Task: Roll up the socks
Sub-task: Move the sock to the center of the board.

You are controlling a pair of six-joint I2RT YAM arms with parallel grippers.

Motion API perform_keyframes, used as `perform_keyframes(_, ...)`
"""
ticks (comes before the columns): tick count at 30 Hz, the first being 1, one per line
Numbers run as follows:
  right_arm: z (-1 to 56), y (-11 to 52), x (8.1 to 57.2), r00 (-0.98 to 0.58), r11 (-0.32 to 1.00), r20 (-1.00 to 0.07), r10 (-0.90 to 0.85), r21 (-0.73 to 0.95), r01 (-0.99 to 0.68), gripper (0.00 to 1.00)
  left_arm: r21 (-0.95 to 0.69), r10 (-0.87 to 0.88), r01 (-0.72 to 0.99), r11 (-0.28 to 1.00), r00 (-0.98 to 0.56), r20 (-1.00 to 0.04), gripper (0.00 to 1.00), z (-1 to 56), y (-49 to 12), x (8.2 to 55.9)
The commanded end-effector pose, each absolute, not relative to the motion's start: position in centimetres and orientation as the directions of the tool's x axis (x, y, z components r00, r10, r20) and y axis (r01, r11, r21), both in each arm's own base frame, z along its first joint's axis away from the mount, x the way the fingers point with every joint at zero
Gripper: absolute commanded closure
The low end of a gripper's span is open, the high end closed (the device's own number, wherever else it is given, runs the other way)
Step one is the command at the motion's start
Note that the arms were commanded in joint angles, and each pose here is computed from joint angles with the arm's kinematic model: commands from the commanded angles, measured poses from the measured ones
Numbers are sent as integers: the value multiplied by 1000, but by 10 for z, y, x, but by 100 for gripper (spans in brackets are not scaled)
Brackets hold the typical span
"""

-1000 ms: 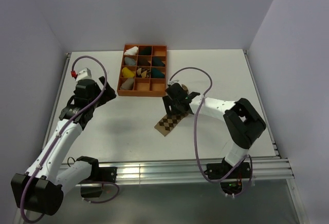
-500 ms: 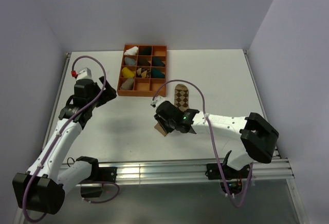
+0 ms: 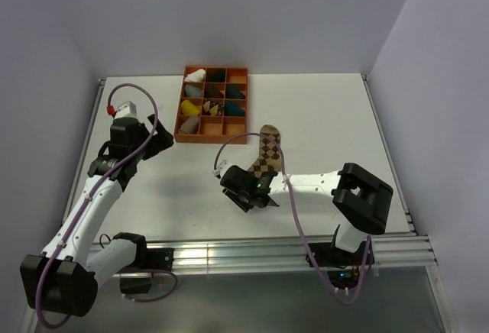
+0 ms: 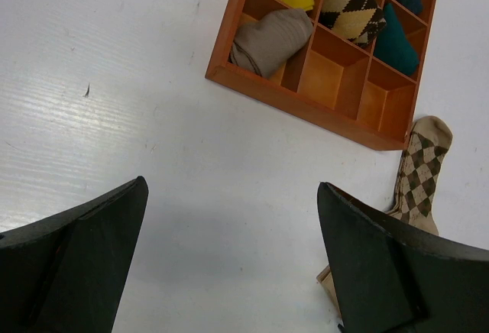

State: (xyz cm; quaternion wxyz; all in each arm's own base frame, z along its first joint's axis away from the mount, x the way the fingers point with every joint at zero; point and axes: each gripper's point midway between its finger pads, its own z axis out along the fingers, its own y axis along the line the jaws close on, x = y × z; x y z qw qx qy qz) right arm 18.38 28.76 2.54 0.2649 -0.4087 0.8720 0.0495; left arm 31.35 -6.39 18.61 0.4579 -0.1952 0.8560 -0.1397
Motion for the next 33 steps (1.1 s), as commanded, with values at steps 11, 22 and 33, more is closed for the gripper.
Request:
perform_keyframes(11,20,295,193,-528,667,-478,-702,-179,-724,54,-449,-468,-167,878,-499,-729,2,190,-69,320)
perform_keyframes(22,10,298,192,-546,666,-422,-724,-219,-713,57,-457,-469,-157,875,-506,-724,2,190,-71,319)
perform_keyframes(33,29,303,195,-570,700,-430,-701,-261,-664,56,-462,-469,-151,874,-510,-721,2,190,-73,319)
